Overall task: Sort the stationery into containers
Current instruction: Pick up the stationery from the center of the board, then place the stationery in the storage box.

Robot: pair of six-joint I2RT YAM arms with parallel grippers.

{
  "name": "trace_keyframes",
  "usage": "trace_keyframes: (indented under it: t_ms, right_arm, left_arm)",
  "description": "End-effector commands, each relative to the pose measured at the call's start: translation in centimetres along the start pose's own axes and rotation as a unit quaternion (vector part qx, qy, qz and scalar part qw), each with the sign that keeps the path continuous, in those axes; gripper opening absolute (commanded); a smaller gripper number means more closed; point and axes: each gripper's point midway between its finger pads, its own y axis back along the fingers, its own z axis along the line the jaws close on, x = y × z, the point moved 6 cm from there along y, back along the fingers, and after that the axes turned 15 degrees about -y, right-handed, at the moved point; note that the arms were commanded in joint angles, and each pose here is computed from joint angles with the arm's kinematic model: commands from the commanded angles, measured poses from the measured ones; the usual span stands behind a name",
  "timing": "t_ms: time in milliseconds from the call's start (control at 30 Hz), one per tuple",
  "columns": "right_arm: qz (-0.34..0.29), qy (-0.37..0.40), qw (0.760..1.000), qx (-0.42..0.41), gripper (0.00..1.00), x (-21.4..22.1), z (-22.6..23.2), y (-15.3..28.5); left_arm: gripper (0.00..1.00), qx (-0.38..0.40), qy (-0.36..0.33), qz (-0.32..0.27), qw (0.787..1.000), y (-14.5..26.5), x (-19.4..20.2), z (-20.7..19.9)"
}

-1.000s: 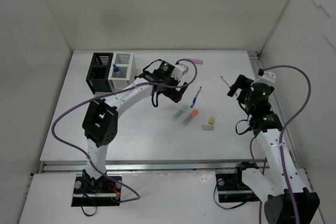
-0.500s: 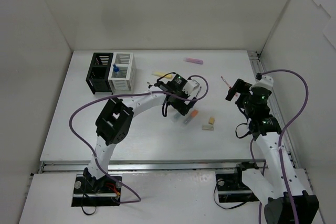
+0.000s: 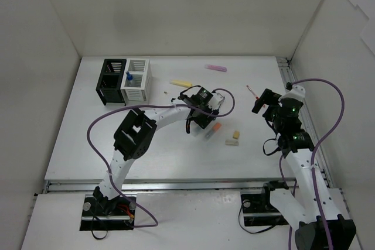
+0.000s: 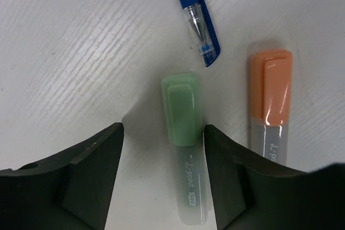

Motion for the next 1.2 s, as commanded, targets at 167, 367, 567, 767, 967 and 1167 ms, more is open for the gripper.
trace_keyframes:
  t_ms: [167,367,567,767,967,1167]
  right_arm:
    - [-0.026,-0.010,0.999,-0.019,0.98,-1.0,0.7,0.1]
    - [-0.030,-0.007,0.999,-0.022,0.98,-1.0,0.7,0.4]
    - [-0.031,-0.006,0.999,-0.031,0.98,-1.1,0.9,0.7]
    - [-0.033,-0.001,0.999,-0.027,0.98,-1.3,0.8,0.5]
    - [-0.030,0.005,0.999,-0.027,0.98,-1.3,1.0,-0.2]
    - [-0.036,0.012,0.999,-0.038,0.98,-1.7,1.4,-0.6]
  left_arm:
    - [0.28,-0.010,-0.029,-0.018,0.999,0.5,-1.3,0.2]
    - [0.14,-0.028,-0.025,-0.023,0.999,1.6,-1.6,1.0]
    - [0.00,-0.078,-0.002,-0.053,0.996,5.2,-2.5,3.6]
    - [0.00,-0.158,0.032,-0.158,0.974,13.6,-4.0,9.0]
    - [0.00,-0.258,0.095,-0.287,0.918,22.1,-4.1,14.5]
    - [0.00,-0.357,0.147,-0.309,0.869,24.8,-2.1,21.3]
